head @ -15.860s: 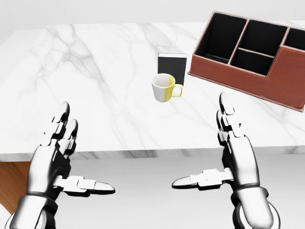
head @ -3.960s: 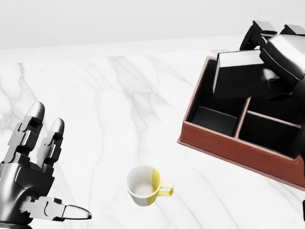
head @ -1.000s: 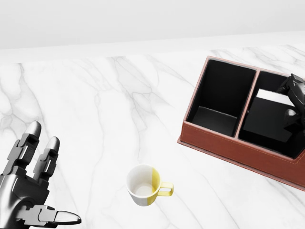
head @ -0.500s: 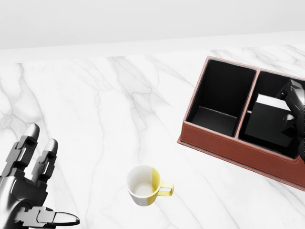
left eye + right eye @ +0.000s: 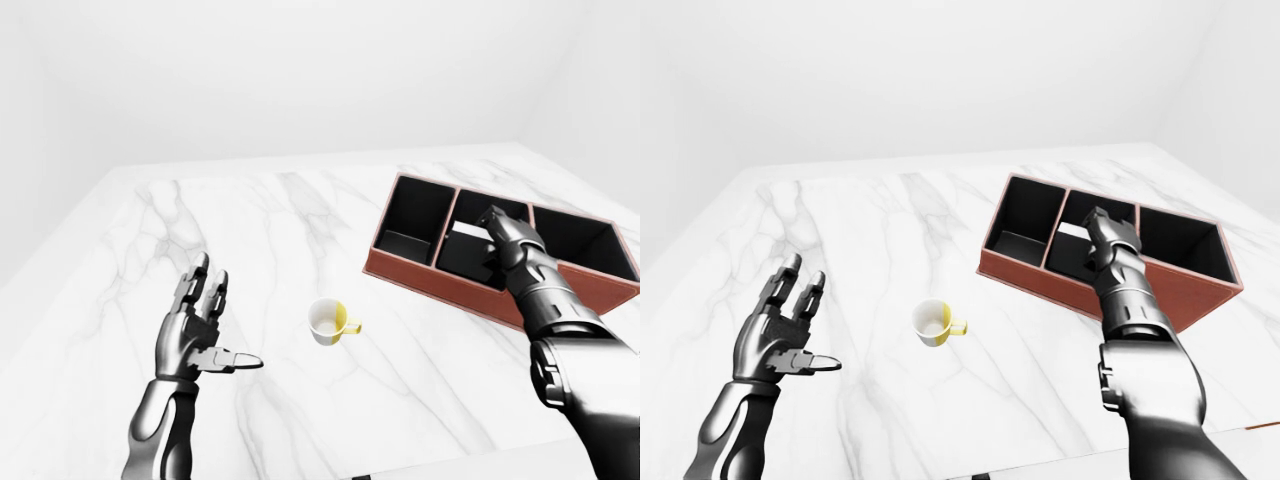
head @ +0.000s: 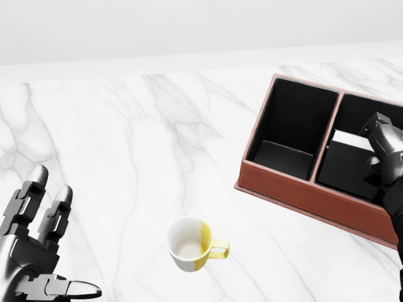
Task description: Pick up the book and place it in the caddy.
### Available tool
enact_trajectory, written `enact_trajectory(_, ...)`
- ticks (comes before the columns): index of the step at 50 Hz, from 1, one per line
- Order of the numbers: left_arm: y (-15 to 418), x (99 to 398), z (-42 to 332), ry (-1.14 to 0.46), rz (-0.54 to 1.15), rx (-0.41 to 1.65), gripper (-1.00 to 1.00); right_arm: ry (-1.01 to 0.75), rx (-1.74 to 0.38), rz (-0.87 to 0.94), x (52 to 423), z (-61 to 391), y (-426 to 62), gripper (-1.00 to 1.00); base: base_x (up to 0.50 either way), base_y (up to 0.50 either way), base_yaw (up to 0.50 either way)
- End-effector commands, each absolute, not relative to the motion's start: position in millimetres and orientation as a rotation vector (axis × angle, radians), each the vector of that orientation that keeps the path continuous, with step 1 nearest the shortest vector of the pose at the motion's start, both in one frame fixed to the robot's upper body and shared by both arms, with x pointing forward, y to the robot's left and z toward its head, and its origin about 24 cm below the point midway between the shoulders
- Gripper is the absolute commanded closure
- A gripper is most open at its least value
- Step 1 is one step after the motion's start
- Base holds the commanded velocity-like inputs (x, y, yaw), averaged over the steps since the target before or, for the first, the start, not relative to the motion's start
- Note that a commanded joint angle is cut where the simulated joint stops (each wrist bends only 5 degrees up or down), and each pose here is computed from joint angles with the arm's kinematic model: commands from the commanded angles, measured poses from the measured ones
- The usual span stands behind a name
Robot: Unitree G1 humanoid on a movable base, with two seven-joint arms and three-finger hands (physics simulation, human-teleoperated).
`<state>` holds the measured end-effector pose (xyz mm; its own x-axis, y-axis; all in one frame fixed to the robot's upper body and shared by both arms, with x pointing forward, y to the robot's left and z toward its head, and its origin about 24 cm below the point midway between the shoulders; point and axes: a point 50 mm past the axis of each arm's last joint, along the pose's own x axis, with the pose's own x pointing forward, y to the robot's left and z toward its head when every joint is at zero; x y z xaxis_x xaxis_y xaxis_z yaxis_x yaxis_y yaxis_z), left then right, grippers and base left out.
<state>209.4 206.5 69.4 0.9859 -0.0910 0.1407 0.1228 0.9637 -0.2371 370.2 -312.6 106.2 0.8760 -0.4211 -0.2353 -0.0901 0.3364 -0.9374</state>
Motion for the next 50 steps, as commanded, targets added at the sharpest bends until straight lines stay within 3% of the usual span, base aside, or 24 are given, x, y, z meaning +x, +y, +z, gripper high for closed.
enact_trajectory(1, 208.2, 209.0, 68.5, -0.126, -0.103, -0.246, -1.00, 0.439, -1.229, -0.267, 374.4, 112.3, -308.0, 1.00, 0.00, 0.00, 0.00)
enact_trajectory(27, 210.5, 208.1, 63.1, -0.107, -0.098, -0.257, -1.00, 0.445, -1.253, -0.272, 372.3, 108.3, -309.2, 1.00, 0.00, 0.00, 0.00)
enact_trajectory(28, 210.3, 208.1, 63.0, -0.107, -0.098, -0.258, -1.00, 0.442, -1.247, -0.277, 372.4, 109.0, -309.5, 0.33, 0.00, 0.00, 0.00)
enact_trajectory(29, 210.2, 208.0, 62.9, -0.106, -0.099, -0.258, -1.00, 0.442, -1.247, -0.277, 372.2, 109.1, -309.8, -0.66, 0.00, 0.00, 0.00)
enact_trajectory(30, 210.0, 207.8, 62.9, -0.106, -0.099, -0.258, -1.00, 0.442, -1.248, -0.277, 372.3, 109.3, -309.9, -1.00, 0.00, 0.00, 0.00)
enact_trajectory(50, 206.3, 209.7, 63.4, -0.107, -0.112, -0.258, -1.00, 0.378, -1.250, -0.260, 379.1, 131.9, -306.4, -1.00, 0.00, 0.00, 0.00)
